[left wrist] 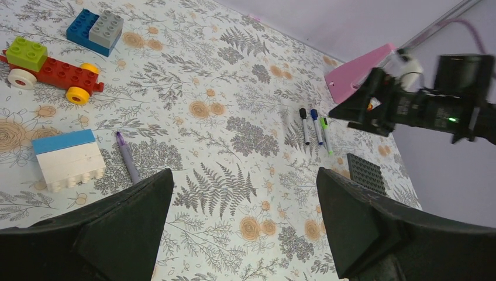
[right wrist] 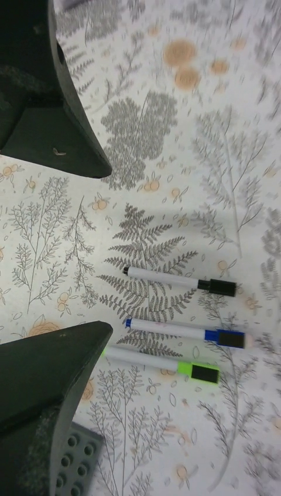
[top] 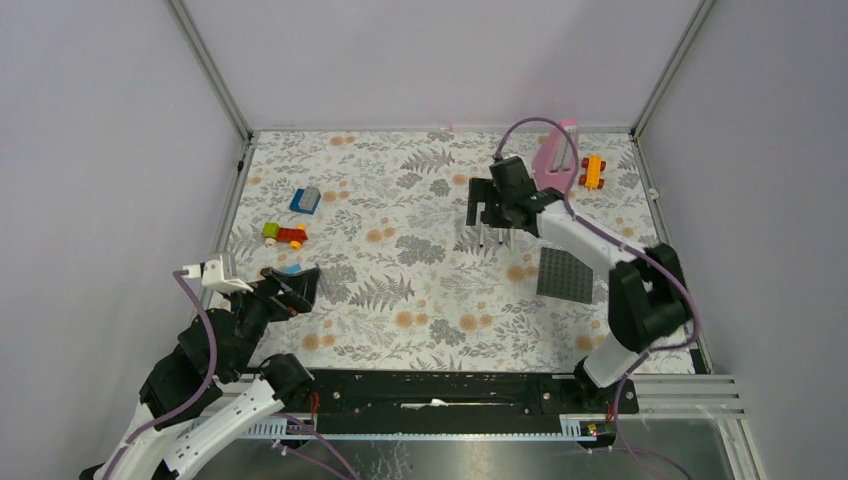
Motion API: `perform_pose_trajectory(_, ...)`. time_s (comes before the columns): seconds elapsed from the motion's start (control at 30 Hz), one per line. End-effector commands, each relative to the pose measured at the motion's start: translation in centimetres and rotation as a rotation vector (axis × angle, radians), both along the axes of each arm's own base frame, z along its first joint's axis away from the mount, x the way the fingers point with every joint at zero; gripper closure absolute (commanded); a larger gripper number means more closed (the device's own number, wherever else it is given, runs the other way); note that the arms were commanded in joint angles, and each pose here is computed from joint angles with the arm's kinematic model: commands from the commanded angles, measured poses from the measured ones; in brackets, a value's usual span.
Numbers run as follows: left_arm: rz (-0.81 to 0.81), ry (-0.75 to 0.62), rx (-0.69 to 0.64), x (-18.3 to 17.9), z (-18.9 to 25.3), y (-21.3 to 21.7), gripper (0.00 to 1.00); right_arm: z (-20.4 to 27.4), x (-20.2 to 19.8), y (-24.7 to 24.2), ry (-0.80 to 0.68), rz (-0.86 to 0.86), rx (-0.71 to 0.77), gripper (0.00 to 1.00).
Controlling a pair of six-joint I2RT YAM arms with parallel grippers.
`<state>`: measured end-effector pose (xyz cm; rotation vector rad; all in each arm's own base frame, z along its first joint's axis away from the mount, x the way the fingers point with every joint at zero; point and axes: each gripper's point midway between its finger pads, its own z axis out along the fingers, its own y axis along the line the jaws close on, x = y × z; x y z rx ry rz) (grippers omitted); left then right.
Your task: Insert the pens into the pen caps
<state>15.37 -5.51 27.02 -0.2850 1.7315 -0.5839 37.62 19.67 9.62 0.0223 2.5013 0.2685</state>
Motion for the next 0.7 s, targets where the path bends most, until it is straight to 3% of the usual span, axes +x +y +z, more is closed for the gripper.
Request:
perform_pose_trajectory(0.0, 0.027, -0.002, 0.016, 0.7, 0.2, -0.1, 0.01, 6.1, 0.5, 0.1, -0.270, 0.043, 0.095, 0.00)
perform_pose_trajectory(0.3, 0.033, 0.015, 0.034, 1.0, -0.2, -0.3, 0.01, 14.4, -4.2, 0.3, -0.784, 0.206, 0.334, 0.00)
perform_pose_trajectory(0.67, 0.064, 0.042, 0.047, 1.3, -0.9, 0.0, 0.01, 9.9, -7.4, -1.6, -0.842, 0.200, 0.342, 0.00)
